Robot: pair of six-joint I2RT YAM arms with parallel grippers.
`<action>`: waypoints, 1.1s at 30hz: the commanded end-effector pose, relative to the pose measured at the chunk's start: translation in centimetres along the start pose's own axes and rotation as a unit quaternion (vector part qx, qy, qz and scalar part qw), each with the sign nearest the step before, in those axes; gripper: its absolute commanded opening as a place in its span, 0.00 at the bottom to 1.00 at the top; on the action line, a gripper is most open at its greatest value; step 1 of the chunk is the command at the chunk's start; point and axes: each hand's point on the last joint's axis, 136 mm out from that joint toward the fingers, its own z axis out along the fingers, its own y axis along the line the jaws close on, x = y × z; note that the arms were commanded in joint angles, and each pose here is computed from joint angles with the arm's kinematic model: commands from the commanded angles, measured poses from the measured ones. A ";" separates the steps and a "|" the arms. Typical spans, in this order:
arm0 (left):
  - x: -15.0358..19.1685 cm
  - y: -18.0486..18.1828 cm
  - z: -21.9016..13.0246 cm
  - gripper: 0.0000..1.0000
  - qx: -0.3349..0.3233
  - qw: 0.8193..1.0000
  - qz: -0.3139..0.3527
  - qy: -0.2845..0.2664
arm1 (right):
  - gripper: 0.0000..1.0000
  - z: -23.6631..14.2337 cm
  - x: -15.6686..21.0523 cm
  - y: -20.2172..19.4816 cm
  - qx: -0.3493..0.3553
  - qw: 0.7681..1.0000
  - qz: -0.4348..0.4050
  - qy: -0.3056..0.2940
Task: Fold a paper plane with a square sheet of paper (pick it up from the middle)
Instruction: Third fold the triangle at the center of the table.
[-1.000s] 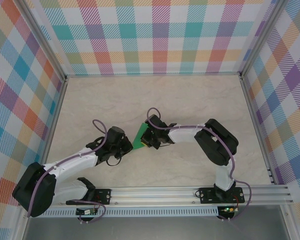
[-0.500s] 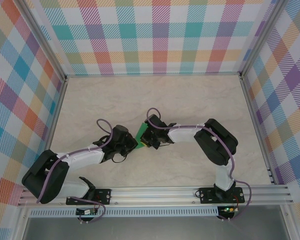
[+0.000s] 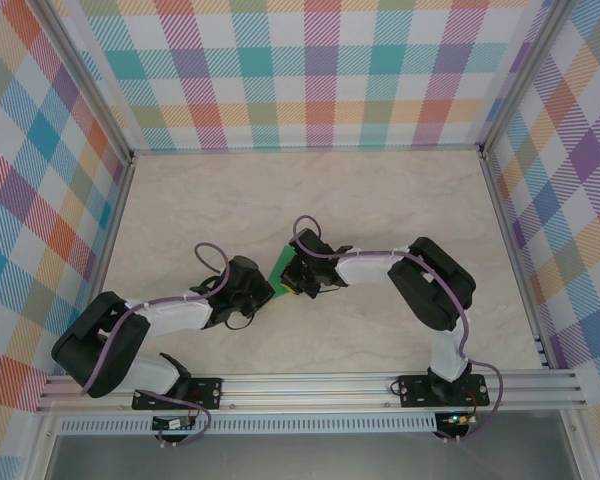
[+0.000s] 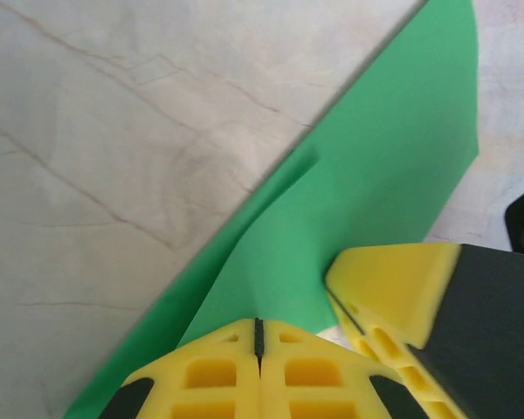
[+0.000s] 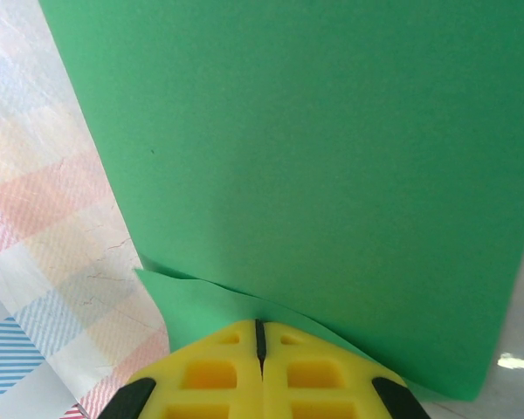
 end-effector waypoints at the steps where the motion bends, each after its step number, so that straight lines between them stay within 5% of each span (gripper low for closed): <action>1: 0.0 0.9 0.1 0.00 -0.012 1.000 0.004 -0.012 | 0.00 2.0 1.1 -7.6 0.120 0.992 0.024 0.018; 15: 0.0 3.0 0.0 0.00 -0.045 0.999 0.002 -0.023 | 0.00 2.3 1.1 -8.8 0.134 0.991 0.023 0.020; 24: -0.1 2.6 -0.3 0.00 -0.060 0.998 0.011 -0.016 | 0.00 -1.2 0.0 0.9 0.000 0.984 -0.177 0.024; 33: -0.1 2.3 -0.2 0.00 -0.062 0.998 0.024 -0.011 | 0.00 0.8 1.6 2.3 -0.040 0.965 -0.243 0.091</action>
